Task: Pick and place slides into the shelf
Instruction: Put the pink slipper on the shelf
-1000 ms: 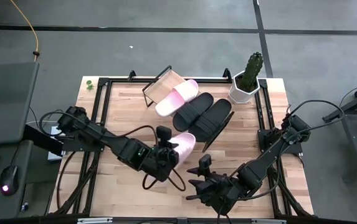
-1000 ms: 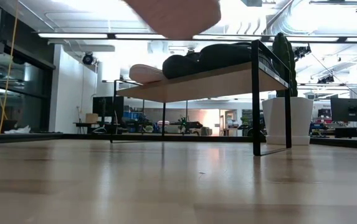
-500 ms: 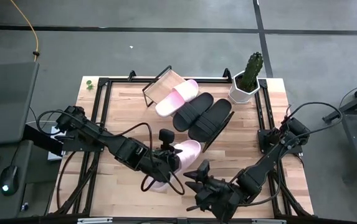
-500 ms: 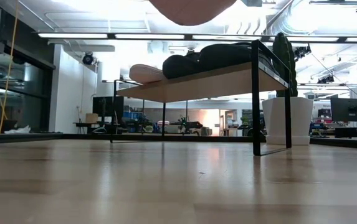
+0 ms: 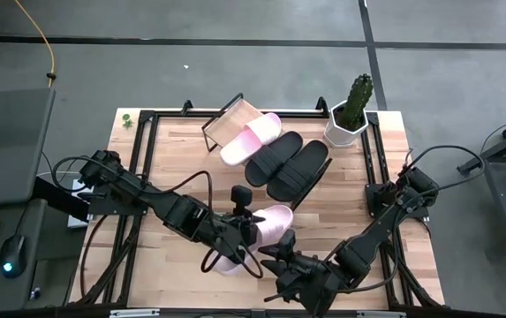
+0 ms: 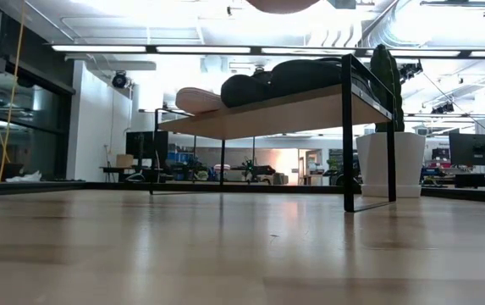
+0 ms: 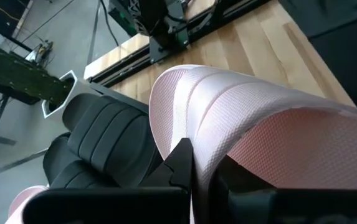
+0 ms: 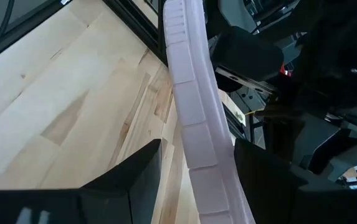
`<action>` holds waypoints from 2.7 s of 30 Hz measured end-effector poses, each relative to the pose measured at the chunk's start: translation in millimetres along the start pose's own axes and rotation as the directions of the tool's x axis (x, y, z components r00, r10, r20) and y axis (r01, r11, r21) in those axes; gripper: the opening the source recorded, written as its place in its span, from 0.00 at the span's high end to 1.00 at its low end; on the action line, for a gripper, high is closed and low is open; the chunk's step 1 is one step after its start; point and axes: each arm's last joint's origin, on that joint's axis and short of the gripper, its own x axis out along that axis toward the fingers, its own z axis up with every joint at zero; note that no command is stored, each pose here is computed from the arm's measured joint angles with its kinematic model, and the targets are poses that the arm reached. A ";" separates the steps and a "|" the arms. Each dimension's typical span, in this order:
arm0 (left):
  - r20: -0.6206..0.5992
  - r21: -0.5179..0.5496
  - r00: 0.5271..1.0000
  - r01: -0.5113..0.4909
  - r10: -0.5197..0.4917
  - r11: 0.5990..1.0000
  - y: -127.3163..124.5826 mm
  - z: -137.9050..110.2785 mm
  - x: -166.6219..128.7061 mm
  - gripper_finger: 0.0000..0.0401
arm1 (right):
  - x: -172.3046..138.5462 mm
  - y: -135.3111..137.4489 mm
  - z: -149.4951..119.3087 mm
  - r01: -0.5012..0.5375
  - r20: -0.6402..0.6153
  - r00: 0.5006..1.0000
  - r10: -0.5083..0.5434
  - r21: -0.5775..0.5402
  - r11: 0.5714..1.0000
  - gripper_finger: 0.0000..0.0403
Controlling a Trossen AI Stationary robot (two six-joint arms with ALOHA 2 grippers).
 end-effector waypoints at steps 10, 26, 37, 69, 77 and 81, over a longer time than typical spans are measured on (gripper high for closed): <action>0.042 -0.008 0.999 0.019 -0.019 1.000 -0.1 4.4 0.0 0.97 | 0.0 -0.5 1.0 0.005 0.007 1.000 -0.005 -0.006 1.000 0.52; 0.080 -0.025 0.997 0.018 -0.016 1.000 0.4 8.6 0.1 0.99 | 6.1 -0.4 5.3 0.033 0.032 0.999 -0.032 -0.034 0.999 0.52; 0.081 -0.019 0.997 0.017 -0.015 1.000 0.4 8.7 0.2 0.99 | 7.5 -0.3 3.9 0.096 -0.003 0.995 -0.096 -0.028 0.995 0.48; 0.113 -0.059 0.992 0.064 -0.057 0.996 8.8 26.2 -25.0 0.99 | 5.4 1.7 2.4 0.093 -0.017 0.995 -0.093 -0.047 0.995 0.53; 0.118 -0.067 0.991 0.071 -0.063 0.995 8.7 26.6 -25.1 0.99 | 5.6 2.0 2.0 0.095 -0.020 0.995 -0.097 -0.095 0.991 0.53; 0.118 -0.085 0.991 0.077 -0.066 0.993 8.4 26.6 -25.2 1.00 | 5.7 2.3 1.9 0.085 -0.018 0.996 -0.088 -0.114 0.990 0.53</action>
